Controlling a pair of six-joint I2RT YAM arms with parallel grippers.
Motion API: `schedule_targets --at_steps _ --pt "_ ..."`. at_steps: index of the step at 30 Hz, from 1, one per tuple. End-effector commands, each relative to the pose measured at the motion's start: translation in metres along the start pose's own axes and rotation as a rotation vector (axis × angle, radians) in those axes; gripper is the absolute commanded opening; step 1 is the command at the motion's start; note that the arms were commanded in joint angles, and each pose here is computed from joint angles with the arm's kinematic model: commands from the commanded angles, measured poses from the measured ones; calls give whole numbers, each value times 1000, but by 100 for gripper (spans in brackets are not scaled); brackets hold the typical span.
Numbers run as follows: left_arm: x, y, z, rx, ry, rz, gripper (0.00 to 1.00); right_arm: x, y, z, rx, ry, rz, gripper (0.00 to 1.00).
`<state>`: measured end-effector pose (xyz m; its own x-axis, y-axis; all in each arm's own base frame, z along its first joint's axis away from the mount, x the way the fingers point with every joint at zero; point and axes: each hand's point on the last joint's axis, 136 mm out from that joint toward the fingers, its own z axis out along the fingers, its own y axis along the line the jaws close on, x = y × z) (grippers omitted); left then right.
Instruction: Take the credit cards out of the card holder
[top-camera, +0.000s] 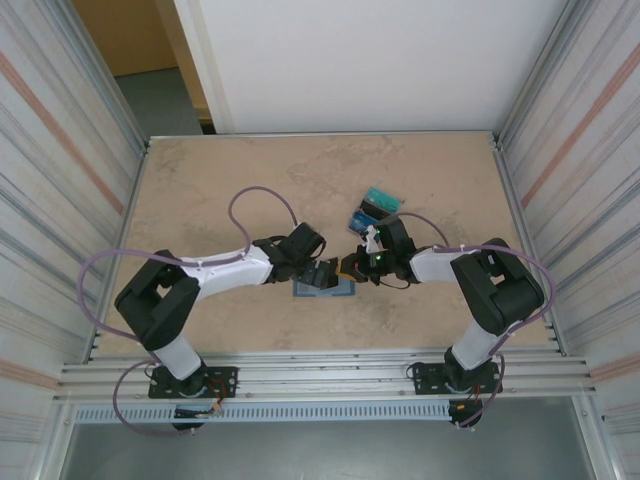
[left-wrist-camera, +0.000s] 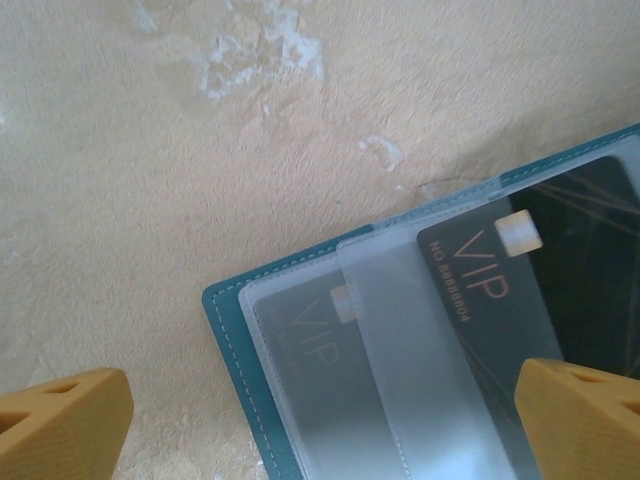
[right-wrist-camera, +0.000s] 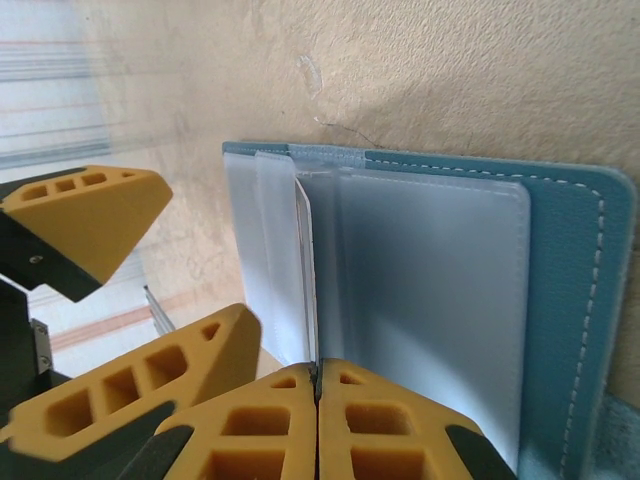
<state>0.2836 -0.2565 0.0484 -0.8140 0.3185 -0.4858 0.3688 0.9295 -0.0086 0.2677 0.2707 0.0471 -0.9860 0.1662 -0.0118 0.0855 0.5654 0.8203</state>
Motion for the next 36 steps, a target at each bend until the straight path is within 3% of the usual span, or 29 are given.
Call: schedule_targets --at_steps 1,18,22,36 --pt "6 0 5 -19 36 32 99 1 -4 -1 8 -3 7 8" --pt "21 3 16 -32 86 31 99 2 11 20 -62 14 -16 16" --pt "21 4 15 -33 83 28 99 2 10 24 -53 16 -17 12" --pt "19 16 -1 -70 44 0 99 -3 -4 -22 147 -30 -157 6"
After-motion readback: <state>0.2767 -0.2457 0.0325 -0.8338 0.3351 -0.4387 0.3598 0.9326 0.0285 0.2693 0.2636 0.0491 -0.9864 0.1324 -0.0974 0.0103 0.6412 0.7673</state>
